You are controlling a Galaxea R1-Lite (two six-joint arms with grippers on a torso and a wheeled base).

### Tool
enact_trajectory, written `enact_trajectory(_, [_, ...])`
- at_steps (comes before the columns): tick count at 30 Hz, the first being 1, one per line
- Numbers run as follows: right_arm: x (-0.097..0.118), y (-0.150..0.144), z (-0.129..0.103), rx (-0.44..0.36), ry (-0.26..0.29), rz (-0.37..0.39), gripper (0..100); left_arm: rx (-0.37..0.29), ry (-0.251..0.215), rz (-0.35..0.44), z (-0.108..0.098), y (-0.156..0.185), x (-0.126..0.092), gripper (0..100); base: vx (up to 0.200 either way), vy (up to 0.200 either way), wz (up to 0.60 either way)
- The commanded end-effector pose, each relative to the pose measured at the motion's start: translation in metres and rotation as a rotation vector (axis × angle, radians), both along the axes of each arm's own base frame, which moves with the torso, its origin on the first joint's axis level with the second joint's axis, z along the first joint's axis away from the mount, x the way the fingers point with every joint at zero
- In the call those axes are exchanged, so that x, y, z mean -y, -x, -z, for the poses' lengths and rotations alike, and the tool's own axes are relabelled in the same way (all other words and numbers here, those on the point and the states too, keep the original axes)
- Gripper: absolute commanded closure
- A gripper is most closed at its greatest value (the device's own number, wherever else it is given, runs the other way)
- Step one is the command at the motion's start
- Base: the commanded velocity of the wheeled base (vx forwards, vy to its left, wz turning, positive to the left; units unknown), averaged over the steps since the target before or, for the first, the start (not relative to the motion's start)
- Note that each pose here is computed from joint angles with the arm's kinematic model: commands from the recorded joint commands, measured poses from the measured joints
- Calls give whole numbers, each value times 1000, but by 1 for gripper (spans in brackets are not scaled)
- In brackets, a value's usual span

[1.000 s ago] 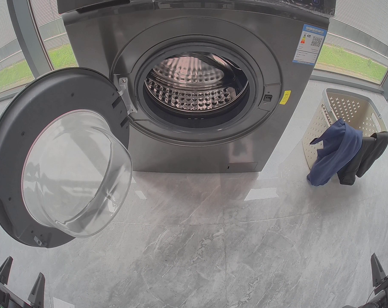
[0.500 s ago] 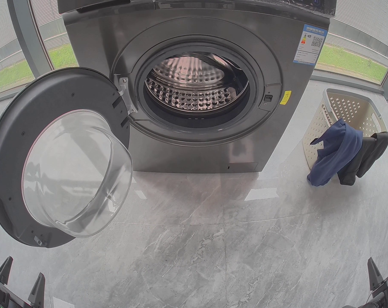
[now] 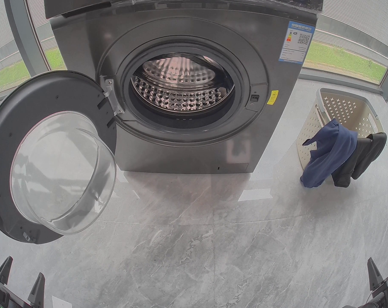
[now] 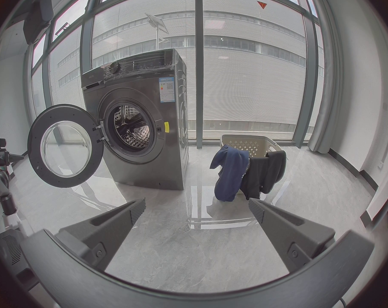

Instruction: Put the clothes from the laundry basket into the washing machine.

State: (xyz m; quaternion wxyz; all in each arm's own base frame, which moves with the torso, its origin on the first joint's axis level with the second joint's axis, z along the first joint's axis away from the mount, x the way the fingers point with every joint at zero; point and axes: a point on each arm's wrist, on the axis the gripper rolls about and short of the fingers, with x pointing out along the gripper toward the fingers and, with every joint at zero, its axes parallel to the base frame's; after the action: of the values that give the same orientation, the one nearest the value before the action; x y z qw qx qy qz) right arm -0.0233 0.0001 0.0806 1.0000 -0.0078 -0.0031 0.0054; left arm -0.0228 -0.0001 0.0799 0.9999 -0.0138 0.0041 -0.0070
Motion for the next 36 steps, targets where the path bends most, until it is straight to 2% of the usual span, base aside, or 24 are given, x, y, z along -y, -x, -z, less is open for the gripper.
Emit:
enact_trajectory(1, [0,0,5,-6,0,0,0,0,0,0,5,0,0,0,0,-200,0])
enact_trajectory(28, [0,0,5,-6,0,0,0,0,1,0,5,0,0,0,0,-200,0])
enact_trajectory(36, [0,0,5,-6,0,-1,0,0,1,0,5,0,0,0,0,0,0])
